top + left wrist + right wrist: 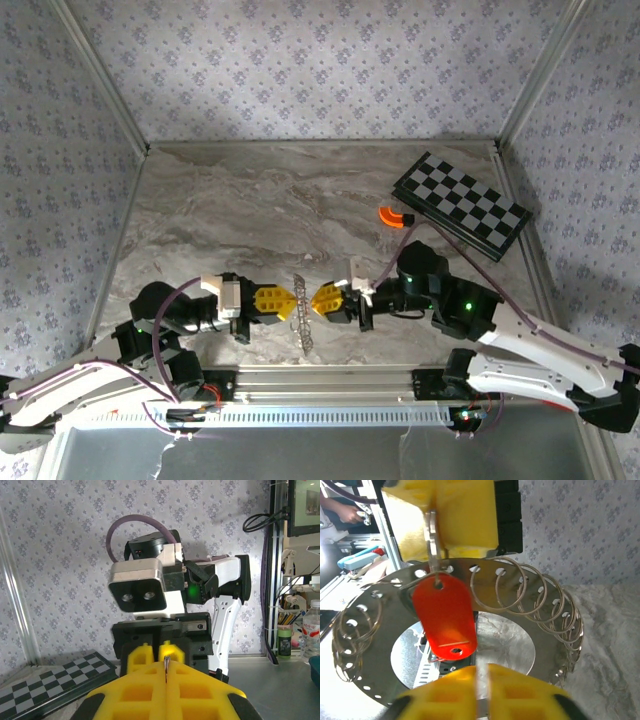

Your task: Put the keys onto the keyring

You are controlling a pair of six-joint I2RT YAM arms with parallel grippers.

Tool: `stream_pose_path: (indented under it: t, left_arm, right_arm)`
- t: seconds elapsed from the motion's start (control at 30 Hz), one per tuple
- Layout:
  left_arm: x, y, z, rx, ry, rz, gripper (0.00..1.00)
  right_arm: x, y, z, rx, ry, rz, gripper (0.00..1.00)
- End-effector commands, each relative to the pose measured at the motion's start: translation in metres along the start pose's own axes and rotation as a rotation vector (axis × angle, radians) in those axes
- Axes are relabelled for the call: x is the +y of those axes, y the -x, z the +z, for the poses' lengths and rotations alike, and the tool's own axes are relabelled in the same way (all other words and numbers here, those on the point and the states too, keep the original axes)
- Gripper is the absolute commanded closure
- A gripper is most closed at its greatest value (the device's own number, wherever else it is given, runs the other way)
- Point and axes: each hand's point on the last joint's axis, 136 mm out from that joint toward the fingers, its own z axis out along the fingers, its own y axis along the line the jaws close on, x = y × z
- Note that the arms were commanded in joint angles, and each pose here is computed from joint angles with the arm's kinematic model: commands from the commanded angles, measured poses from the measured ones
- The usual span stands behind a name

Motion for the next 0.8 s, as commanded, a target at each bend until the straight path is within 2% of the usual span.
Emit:
stream_pose_path:
  t: [0.0, 0.13, 0.43, 0.6, 0.77]
  left_arm:
    - [-0.008, 0.029, -0.003, -0.091, -0.034, 0.025, 1.0]
    - [-0.008, 0.027, -0.002, -0.082, -0.036, 0.023, 1.0]
    - [-0.007, 0.022, -0.002, -0.061, -0.029, 0.019, 1.0]
    - [-0.007, 0.018, -0.003, -0.036, -0.024, 0.024, 1.0]
    - [-0.006, 0.016, -0.005, -0.026, -0.014, 0.03, 1.0]
  right_arm:
    - [0.001, 0.016, -0.013, -0.078, -0.027, -0.033, 0.71]
    - [0.005, 0.023, -0.022, -0.112, -0.037, -0.055, 0.6]
    - [0.013, 0.044, -0.019, -0.169, 0.024, -0.05, 0.58]
    - [0.016, 0.044, -0.014, -0.162, 0.044, -0.05, 0.44]
    - [0.012, 0.041, -0.008, -0.141, 0.042, -0.024, 0.42]
